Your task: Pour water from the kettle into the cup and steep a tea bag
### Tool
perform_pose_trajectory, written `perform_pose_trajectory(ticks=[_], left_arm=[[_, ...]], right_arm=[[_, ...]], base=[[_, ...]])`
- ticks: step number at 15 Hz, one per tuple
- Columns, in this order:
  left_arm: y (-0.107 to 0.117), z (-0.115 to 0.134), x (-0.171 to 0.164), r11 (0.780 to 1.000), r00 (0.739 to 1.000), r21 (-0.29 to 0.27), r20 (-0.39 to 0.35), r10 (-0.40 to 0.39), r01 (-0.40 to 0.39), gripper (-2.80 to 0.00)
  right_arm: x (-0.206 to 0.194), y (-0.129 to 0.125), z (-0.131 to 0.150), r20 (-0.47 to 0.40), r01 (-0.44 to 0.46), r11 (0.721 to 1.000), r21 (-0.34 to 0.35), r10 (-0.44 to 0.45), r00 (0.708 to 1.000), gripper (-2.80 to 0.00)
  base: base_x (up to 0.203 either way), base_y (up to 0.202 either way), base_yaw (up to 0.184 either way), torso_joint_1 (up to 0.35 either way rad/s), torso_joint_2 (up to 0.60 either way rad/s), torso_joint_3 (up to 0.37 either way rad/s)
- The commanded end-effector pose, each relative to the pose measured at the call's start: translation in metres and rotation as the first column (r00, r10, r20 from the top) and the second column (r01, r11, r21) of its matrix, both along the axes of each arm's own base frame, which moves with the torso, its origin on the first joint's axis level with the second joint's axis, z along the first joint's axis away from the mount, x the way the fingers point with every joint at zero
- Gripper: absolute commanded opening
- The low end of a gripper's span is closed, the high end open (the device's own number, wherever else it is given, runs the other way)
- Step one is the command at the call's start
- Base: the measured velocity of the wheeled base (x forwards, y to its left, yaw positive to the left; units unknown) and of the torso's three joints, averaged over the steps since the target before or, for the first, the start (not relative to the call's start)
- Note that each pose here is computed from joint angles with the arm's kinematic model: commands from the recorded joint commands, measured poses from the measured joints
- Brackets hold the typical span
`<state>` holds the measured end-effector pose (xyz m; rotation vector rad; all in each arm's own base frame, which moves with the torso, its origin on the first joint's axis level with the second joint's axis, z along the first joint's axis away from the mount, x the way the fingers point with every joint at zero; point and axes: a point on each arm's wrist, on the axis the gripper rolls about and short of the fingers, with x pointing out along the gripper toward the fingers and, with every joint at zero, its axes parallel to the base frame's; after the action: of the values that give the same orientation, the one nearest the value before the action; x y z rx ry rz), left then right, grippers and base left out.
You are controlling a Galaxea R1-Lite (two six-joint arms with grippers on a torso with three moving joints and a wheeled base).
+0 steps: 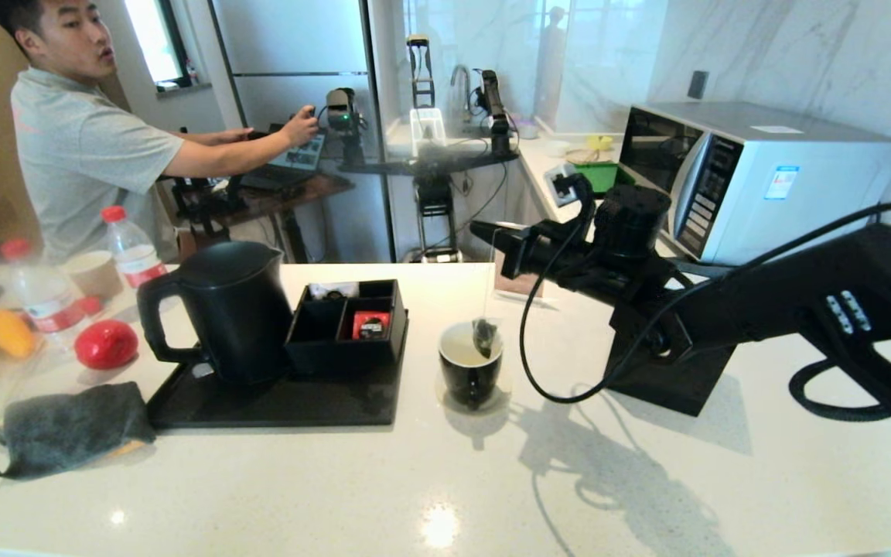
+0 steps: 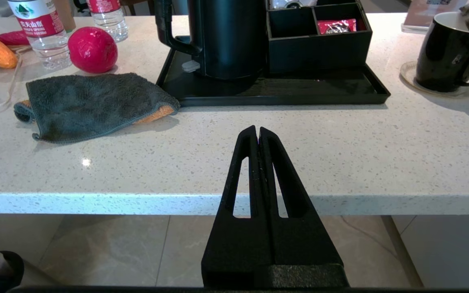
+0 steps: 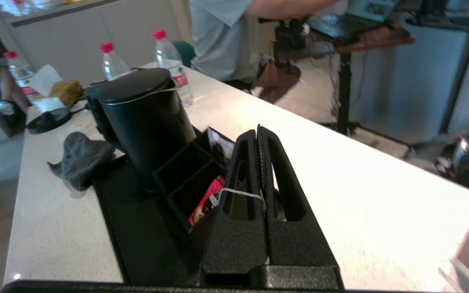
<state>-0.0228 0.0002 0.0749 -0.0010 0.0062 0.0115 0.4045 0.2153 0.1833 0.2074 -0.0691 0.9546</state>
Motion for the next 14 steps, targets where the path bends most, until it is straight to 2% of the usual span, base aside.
perform_pose_trajectory(ticks=[1, 6, 12, 13, 14], left_arm=[[0.0, 0.0, 0.0, 1.0, 1.0, 0.0, 0.0, 0.001, -0.001, -2.8], [0.0, 0.0, 0.0, 1.0, 1.0, 0.0, 0.0, 0.001, -0.001, -2.8], [0.0, 0.0, 0.0, 1.0, 1.0, 0.0, 0.0, 0.001, -0.001, -2.8], [0.0, 0.0, 0.0, 1.0, 1.0, 0.0, 0.0, 0.001, -0.001, -2.8], [0.0, 0.0, 0.0, 1.0, 1.0, 0.0, 0.0, 0.001, -0.001, -2.8]], right_arm=[[-0.013, 0.0, 0.014, -0.04, 0.047, 0.999, -0.009, -0.048, 0.998, -2.8], [-0.032, 0.021, 0.009, -0.15, 0.198, 0.979, -0.048, -0.203, 0.968, -2.8], [-0.053, 0.04, -0.028, -0.229, 0.314, 0.94, -0.134, -0.337, 0.913, -2.8], [-0.055, 0.043, -0.033, -0.246, 0.322, 0.938, -0.131, -0.345, 0.906, -2.8], [-0.057, 0.049, -0.036, -0.272, 0.324, 0.941, -0.101, -0.34, 0.9, -2.8]], base=[[0.0, 0.0, 0.0, 0.0, 0.0, 0.0], [0.0, 0.0, 0.0, 0.0, 0.0, 0.0], [0.0, 0.0, 0.0, 0.0, 0.0, 0.0], [0.0, 0.0, 0.0, 0.0, 0.0, 0.0], [0.0, 0.0, 0.0, 0.0, 0.0, 0.0]])
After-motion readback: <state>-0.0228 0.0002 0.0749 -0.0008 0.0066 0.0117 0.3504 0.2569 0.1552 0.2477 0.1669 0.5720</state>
